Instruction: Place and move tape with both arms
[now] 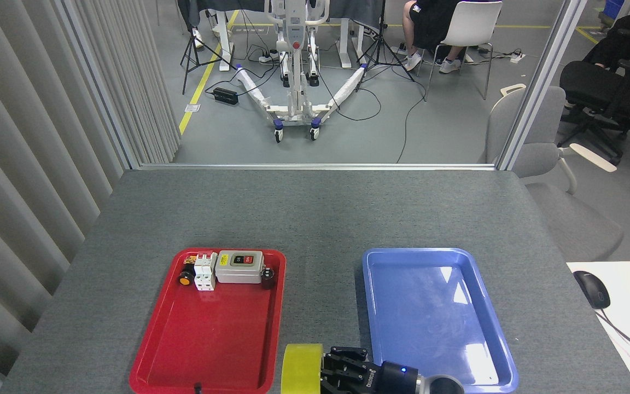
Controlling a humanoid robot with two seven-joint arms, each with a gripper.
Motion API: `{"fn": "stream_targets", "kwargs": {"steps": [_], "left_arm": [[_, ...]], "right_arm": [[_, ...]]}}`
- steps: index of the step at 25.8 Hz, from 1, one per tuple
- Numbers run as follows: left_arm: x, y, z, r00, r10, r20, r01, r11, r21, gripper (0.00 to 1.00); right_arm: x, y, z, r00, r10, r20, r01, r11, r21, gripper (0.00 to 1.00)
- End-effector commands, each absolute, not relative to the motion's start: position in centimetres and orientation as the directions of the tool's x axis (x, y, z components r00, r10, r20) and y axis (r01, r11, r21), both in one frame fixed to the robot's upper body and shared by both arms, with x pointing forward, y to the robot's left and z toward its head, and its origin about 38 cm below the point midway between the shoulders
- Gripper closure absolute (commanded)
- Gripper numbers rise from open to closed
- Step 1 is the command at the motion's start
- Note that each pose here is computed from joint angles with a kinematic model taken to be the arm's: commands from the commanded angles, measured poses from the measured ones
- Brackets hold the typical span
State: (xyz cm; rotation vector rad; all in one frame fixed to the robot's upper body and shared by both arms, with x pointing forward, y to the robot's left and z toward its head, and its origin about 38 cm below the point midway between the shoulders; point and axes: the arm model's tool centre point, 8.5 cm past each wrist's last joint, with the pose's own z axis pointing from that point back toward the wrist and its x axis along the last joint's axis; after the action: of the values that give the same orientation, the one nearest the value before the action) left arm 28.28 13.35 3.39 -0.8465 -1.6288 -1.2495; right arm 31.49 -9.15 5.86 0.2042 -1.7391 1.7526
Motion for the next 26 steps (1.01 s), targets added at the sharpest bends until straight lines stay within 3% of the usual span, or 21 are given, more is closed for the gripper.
{"fn": "stream_targets", "kwargs": {"steps": [1, 8, 16, 19, 23, 26], "left_arm": [[27.7, 13.4, 3.1, -0.419, -0.005, 0.908, 0.889, 0.2, 0.411, 0.0], [28.7, 15.1, 2.1, -0.377, -0.043, 0.925, 0.86, 0.355, 0.367, 0.0], [30.8, 17.5, 2.2, -0.372, -0.203, 0.906, 0.715, 0.559, 0.419, 0.0], [31.8, 18.2, 3.2, -0.39, -0.298, 0.871, 0.622, 0.613, 0.488, 0.0], [33.4, 20.1, 3.9, -0.344, -0.526, 0.778, 0.431, 0.647, 0.628, 0.0], [34.4, 21.2, 5.5, -0.33, -0.748, 0.576, 0.199, 0.541, 0.817, 0.0]], "right_arm": [[31.4, -9.2, 5.8, -0.772, 0.334, 0.541, -0.543, 0.094, -0.834, 0.67], [31.4, -9.5, 5.7, -0.769, 0.337, 0.543, -0.545, 0.097, -0.833, 0.67], [30.9, -9.7, 5.2, -0.759, 0.34, 0.555, -0.556, 0.104, -0.825, 0.67], [30.2, -10.1, 5.0, -0.751, 0.337, 0.568, -0.565, 0.119, -0.817, 0.67], [29.3, -13.0, 5.4, -0.731, 0.363, 0.578, -0.557, 0.171, -0.813, 0.67], [29.5, -16.4, 5.9, -0.693, 0.4, 0.6, -0.541, 0.263, -0.799, 0.68]]}}
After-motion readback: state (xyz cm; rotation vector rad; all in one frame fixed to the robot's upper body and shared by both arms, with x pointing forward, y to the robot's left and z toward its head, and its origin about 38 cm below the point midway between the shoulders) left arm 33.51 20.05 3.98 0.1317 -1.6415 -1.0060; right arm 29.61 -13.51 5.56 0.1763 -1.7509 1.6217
